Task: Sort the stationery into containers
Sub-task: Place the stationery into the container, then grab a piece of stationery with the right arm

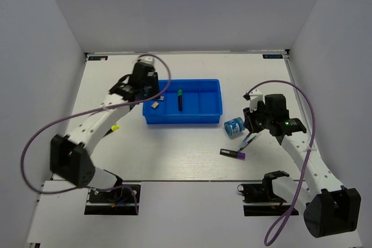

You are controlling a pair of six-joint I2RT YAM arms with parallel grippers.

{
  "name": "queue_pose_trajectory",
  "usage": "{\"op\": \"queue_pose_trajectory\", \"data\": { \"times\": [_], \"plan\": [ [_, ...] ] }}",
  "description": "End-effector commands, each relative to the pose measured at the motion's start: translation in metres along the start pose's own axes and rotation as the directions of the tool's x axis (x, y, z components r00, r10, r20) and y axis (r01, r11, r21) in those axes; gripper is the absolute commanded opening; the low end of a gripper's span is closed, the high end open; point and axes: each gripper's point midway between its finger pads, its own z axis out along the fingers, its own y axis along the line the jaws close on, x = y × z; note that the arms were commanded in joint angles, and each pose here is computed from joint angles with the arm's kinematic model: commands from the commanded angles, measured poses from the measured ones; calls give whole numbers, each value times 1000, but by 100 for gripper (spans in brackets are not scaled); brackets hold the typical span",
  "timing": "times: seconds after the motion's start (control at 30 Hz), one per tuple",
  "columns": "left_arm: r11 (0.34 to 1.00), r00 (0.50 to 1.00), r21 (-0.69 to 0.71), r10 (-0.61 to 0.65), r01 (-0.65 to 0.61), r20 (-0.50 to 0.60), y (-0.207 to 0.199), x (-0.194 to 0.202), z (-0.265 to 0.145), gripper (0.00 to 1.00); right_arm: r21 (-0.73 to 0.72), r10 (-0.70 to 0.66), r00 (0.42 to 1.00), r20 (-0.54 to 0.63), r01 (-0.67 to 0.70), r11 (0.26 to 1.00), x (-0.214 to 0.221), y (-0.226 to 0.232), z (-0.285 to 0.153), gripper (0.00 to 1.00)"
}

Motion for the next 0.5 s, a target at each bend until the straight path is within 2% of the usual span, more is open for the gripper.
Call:
{"op": "queue_pose_trajectory", "data": {
  "times": [0.0, 0.03, 0.07, 0.1, 0.17, 0.23, 0.27, 0.33, 0.37, 0.43, 0.47],
  "plan": [
    [986, 990, -119, -126, 117, -68, 58, 37, -46, 71, -15, -16, 1000, 21, 17, 1000, -8, 1, 3, 56],
    [974, 982, -178, -161, 142, -100, 88, 66, -54, 82, -48, -20, 1000, 16, 20, 999, -12, 6, 2, 68],
    [969, 980, -201, -168, 144, -107, 99, 75, -60, 90, -65, -18, 1000, 5, 18, 998, -12, 9, 1, 76],
    [967, 983, -193, -179, 167, -46, 106, 70, -80, 97, -96, -16, 1000, -23, 14, 995, -8, 15, 5, 81],
    [938, 968, -283, -232, 198, -95, 138, 108, -81, 99, -145, -34, 999, -18, 31, 989, -13, 25, 3, 88],
    [919, 957, -315, -276, 237, -86, 152, 123, -88, 99, -149, -55, 998, 3, 55, 987, -20, 27, 4, 88],
    [901, 939, -340, -325, 270, -115, 159, 140, -87, 99, -120, -58, 998, 2, 58, 991, -21, 23, 5, 88],
    [871, 918, -368, -385, 326, -98, 169, 145, -88, 97, -112, -57, 998, 7, 57, 992, -24, 21, 5, 83],
    [827, 888, -405, -454, 391, -70, 180, 150, -86, 95, -113, -53, 999, 3, 53, 992, -24, 21, 6, 82],
    [793, 862, -415, -505, 447, -37, 183, 148, -82, 85, -124, -48, 999, -7, 46, 991, -21, 23, 8, 78],
    [737, 826, -454, -564, 500, -6, 198, 150, -81, 79, -137, -40, 999, -10, 38, 990, -20, 25, 9, 78]
  ]
}}
